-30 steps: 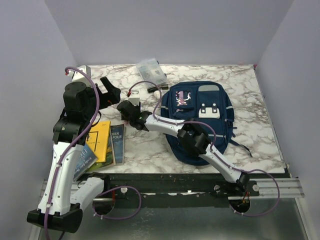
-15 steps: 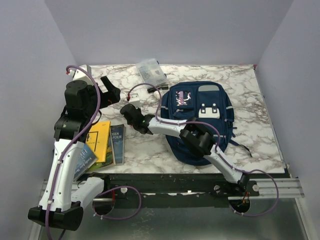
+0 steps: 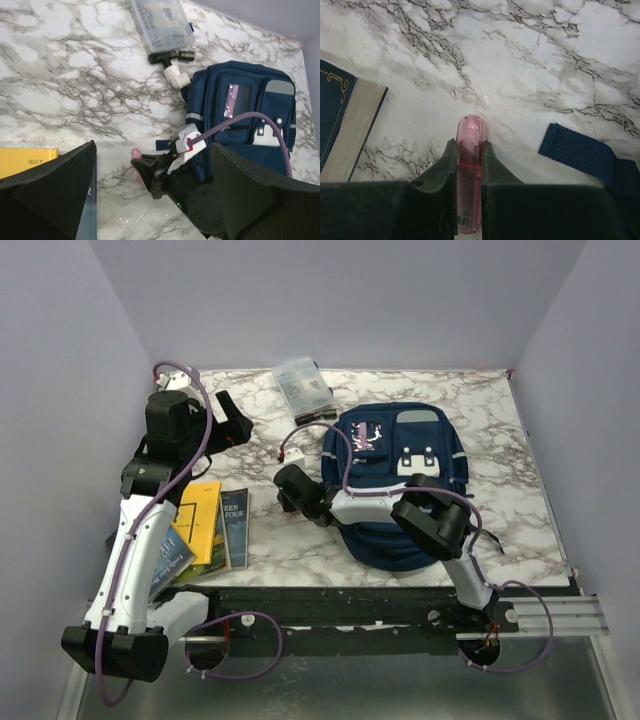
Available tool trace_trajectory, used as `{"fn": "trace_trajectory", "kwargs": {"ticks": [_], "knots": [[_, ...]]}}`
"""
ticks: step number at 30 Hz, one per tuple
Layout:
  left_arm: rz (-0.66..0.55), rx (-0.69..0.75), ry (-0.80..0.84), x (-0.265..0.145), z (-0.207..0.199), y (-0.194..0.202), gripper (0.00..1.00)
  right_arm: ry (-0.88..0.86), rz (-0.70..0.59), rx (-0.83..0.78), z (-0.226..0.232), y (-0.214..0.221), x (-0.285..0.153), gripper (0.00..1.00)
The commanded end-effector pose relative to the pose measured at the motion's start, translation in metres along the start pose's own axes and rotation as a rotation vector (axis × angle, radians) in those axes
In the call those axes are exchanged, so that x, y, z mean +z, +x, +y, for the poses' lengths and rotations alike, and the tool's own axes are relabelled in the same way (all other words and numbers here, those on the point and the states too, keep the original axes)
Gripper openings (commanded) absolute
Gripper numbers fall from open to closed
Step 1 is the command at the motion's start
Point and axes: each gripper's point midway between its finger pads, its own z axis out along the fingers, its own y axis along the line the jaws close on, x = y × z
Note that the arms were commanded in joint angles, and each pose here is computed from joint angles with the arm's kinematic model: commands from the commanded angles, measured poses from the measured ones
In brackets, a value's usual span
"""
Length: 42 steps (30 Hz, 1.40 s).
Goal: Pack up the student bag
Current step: Pick up the stationery from the center of the board.
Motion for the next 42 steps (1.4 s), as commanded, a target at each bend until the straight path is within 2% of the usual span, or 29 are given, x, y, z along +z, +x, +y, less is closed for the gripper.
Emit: {"fn": "trace_trajectory", "kwargs": {"ticks": [1, 2, 9, 13, 15, 18, 19, 22, 24, 27, 32, 38, 42], "knots": [[0.115, -0.045, 0.092, 0.018, -0.013, 0.02, 0.97, 0.027, 0.293, -0.094, -0.035, 0.112, -0.015, 0.05], [0.15, -0.062, 0.109, 0.024, -0.014, 0.026, 0.97, 0.01, 0.264, -0.084, -0.032, 0.105, -0.017, 0.01], [0.462, -0.276, 0.277, 0.067, -0.025, 0.08, 0.97, -0.12, 0.082, -0.017, -0.014, 0.059, -0.043, 0.01], [0.633, -0.461, 0.392, 0.083, -0.031, 0.108, 0.97, -0.136, 0.078, -0.023, -0.014, 0.053, -0.047, 0.01], [0.668, -0.519, 0.431, 0.088, -0.033, 0.117, 0.97, -0.133, 0.089, -0.029, -0.016, 0.056, -0.049, 0.01], [0.7, -0.575, 0.462, 0.09, -0.035, 0.125, 0.97, -0.132, 0.14, -0.048, -0.017, 0.066, -0.05, 0.01], [0.71, -0.588, 0.472, 0.09, -0.036, 0.126, 0.97, -0.117, 0.157, -0.06, -0.02, 0.07, -0.05, 0.06], [0.714, -0.598, 0.481, 0.09, -0.037, 0.127, 0.97, 0.003, 0.151, -0.077, -0.041, 0.074, -0.053, 0.42], [0.706, -0.59, 0.484, 0.09, -0.037, 0.125, 0.97, 0.042, 0.136, -0.083, -0.05, 0.071, -0.058, 0.51], [0.706, -0.589, 0.489, 0.089, -0.038, 0.124, 0.97, 0.048, 0.142, -0.11, -0.053, 0.068, -0.063, 0.56], [0.712, -0.59, 0.495, 0.09, -0.039, 0.124, 0.97, 0.051, 0.171, -0.155, -0.048, 0.074, -0.071, 0.57], [0.711, -0.589, 0.499, 0.089, -0.039, 0.124, 0.97, 0.05, 0.269, -0.212, -0.058, 0.106, -0.091, 0.58], [0.716, -0.592, 0.506, 0.087, -0.04, 0.124, 0.97, 0.073, 0.279, -0.229, -0.069, 0.121, -0.096, 0.57]]}}
